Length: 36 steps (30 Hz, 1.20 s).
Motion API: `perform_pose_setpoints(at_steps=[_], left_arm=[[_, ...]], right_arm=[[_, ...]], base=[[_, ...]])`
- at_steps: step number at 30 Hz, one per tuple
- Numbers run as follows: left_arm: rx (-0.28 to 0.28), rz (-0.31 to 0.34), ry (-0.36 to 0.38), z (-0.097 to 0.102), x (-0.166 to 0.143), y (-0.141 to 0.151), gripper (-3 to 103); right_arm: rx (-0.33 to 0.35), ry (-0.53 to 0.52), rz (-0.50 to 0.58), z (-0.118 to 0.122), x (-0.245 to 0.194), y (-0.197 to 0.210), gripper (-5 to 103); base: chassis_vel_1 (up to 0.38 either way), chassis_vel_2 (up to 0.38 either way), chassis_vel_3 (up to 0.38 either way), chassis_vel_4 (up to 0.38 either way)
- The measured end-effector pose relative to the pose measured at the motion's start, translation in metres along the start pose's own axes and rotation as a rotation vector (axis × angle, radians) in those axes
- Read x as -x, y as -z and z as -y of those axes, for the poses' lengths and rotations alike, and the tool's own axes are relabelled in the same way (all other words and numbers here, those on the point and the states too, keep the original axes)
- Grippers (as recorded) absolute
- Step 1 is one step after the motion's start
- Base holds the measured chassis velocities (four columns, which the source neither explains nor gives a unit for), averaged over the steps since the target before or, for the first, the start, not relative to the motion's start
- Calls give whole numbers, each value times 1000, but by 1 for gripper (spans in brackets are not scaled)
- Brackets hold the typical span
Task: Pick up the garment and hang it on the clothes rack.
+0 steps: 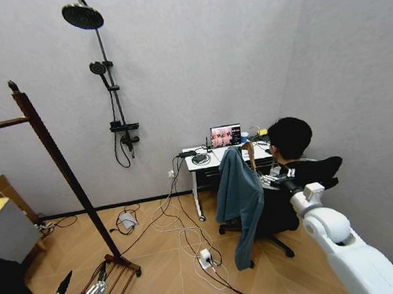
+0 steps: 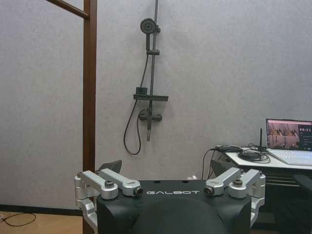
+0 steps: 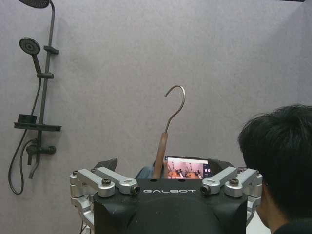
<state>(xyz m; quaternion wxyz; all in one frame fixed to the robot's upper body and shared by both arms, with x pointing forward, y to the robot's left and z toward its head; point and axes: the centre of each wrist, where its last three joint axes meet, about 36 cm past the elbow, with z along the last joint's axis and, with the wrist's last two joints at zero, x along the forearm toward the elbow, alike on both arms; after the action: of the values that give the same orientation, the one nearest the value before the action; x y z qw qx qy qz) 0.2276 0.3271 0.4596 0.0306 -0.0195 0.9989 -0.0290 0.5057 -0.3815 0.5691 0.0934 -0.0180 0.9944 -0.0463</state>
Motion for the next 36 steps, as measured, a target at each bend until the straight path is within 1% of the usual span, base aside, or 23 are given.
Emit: perform_pose_setpoints(at_steps=[2, 3, 4, 5, 7, 10, 13, 17, 21, 22, 23, 25, 26, 28, 29, 30, 31, 32, 33, 35, 36], left_arm=[[0, 0, 0, 0, 0, 0, 100], [0, 0, 0, 0, 0, 0, 100], [0, 0, 0, 0, 0, 0, 100], [0, 0, 0, 0, 0, 0, 100], [0, 0, 0, 0, 0, 0, 100], [0, 0, 0, 0, 0, 0, 100], [0, 0, 0, 0, 0, 0, 100], [0, 0, 0, 0, 0, 0, 100], [0, 0, 0, 0, 0, 0, 100], [0, 0, 0, 0, 0, 0, 100], [0, 0, 0, 0, 0, 0, 100], [0, 0, 0, 0, 0, 0, 100], [0, 0, 0, 0, 0, 0, 100], [0, 0, 0, 0, 0, 0, 100], [0, 0, 0, 0, 0, 0, 100], [0, 0, 0, 0, 0, 0, 100], [0, 0, 0, 0, 0, 0, 100], [0, 0, 0, 0, 0, 0, 100], [0, 0, 0, 0, 0, 0, 100], [0, 0, 0, 0, 0, 0, 100], [0, 0, 0, 0, 0, 0, 100]], right_arm=[[-1, -2, -2, 1, 6, 3, 100], [-2, -11, -8, 4, 21, 10, 100], [-2, -11, -8, 4, 21, 10, 100], [-2, -23, -21, 7, 32, 11, 100], [-2, -38, -42, 12, 46, 9, 100], [-5, -42, -57, 17, 54, 6, 100], [-8, -25, -61, 24, 61, 1, 100], [-11, 27, -41, 34, 72, -4, 100], [-11, 43, -34, 37, 77, -3, 99], [-11, 46, -34, 38, 79, -2, 94], [-11, 46, -34, 38, 79, -2, 94], [-10, 48, -33, 40, 83, -1, 84], [-10, 48, -33, 40, 83, -1, 84], [-9, 47, -36, 42, 85, -2, 73], [-9, 47, -36, 42, 85, -2, 73], [-11, 55, -35, 45, 86, -2, 67], [-13, 66, -31, 48, 87, -2, 57], [-13, 66, -31, 48, 87, -2, 57], [-14, 77, -28, 49, 88, -2, 52], [-16, 86, -25, 50, 88, -2, 52], [-17, 95, -25, 50, 88, -2, 46]], base=[[0, 0, 0, 0], [0, 0, 0, 0], [0, 0, 0, 0], [0, 0, 0, 0], [0, 0, 0, 0], [0, 0, 0, 0], [0, 0, 0, 0], [0, 0, 0, 0], [0, 0, 0, 0], [0, 0, 0, 0], [0, 0, 0, 0], [0, 0, 0, 0], [0, 0, 0, 0], [0, 0, 0, 0], [0, 0, 0, 0], [0, 0, 0, 0], [0, 0, 0, 0], [0, 0, 0, 0], [0, 0, 0, 0], [0, 0, 0, 0], [0, 0, 0, 0]])
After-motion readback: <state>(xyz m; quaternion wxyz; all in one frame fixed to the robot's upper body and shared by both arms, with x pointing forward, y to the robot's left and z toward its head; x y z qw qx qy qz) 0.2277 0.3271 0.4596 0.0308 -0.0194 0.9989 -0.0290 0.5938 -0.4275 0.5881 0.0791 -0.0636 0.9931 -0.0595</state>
